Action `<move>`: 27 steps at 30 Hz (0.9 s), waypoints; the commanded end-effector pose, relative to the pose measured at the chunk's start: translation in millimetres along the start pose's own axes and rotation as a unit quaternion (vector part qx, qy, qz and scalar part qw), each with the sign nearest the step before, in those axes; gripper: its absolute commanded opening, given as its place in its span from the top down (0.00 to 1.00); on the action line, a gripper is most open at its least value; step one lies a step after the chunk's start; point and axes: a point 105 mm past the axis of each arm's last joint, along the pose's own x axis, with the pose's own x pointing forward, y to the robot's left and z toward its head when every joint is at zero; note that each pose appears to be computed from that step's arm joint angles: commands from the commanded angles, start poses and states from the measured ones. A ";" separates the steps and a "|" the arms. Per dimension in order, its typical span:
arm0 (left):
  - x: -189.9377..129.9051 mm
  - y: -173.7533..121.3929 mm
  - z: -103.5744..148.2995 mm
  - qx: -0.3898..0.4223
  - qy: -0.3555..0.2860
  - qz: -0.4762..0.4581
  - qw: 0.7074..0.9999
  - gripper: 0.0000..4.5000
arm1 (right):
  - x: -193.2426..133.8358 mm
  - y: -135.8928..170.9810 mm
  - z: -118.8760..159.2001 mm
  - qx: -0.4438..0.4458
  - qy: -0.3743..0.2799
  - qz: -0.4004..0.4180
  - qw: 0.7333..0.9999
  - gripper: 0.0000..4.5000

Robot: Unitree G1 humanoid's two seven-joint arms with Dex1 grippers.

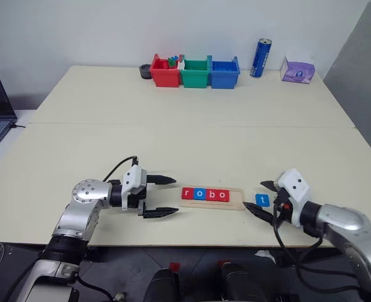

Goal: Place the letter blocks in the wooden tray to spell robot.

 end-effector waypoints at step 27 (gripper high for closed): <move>4.2 2.5 32.0 0.029 -0.009 0.013 0.999 0.00 | 11.0 -7.3 4.6 -0.082 0.015 0.152 0.985 0.67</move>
